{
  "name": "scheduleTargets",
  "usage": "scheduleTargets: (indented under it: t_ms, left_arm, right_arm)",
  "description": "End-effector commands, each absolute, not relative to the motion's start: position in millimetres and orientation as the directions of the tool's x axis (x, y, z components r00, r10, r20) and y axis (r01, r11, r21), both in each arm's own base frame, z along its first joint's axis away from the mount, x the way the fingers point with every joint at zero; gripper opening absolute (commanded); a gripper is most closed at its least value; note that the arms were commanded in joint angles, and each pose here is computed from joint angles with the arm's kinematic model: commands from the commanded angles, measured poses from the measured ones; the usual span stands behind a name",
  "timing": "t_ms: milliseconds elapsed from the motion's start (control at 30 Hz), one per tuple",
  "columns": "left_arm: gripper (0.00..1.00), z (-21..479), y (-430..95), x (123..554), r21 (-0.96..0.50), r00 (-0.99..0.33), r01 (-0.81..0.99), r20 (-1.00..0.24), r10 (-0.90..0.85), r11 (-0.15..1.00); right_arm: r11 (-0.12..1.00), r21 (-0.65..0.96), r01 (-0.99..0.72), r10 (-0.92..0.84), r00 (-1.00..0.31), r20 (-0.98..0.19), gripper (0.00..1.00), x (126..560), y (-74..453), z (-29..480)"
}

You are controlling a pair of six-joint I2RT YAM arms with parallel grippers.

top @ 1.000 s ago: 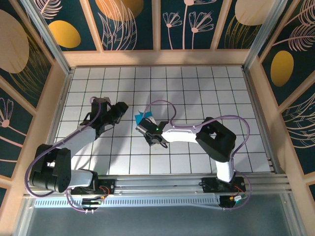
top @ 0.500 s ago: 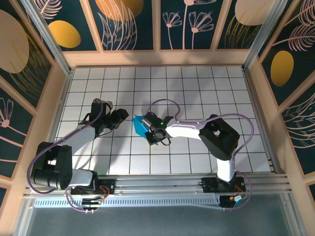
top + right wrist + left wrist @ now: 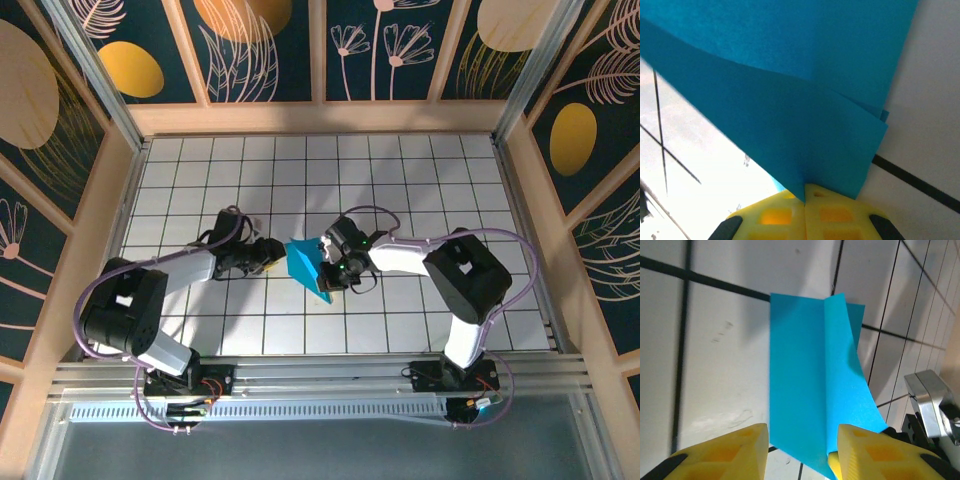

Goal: Fold a paper plane with a square sheet of paper (fold left side to right side)
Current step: Fourth fold the wing at the center of the table.

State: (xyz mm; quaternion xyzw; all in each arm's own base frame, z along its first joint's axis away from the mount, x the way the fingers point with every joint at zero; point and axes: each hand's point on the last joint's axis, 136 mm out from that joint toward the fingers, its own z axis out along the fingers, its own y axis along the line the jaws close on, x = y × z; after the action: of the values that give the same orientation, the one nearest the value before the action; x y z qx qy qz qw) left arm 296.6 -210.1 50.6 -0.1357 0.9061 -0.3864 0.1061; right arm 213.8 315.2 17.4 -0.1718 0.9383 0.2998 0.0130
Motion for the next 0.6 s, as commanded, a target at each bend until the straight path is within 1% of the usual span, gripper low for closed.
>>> scheduleTargets:
  t_ms: [0,267,567]
  left_arm:
    - [0.4,59,-229,302,-0.756,-0.95,-0.13,-0.091,-0.299,0.642]
    - [0.4,54,-263,302,-0.758,-0.968,-0.101,-0.074,-0.238,0.644]
    - [0.4,39,-276,305,-0.745,-0.974,-0.111,-0.049,-0.22,0.658]
  right_arm:
    - [0.725,0.621,-0.299,-0.296,-0.949,-0.112,0.08,208,315,26]
    - [0.753,0.587,-0.296,-0.284,-0.952,-0.115,0.08,211,306,16]
    - [0.754,0.588,-0.292,-0.282,-0.953,-0.113,0.09,211,305,15]
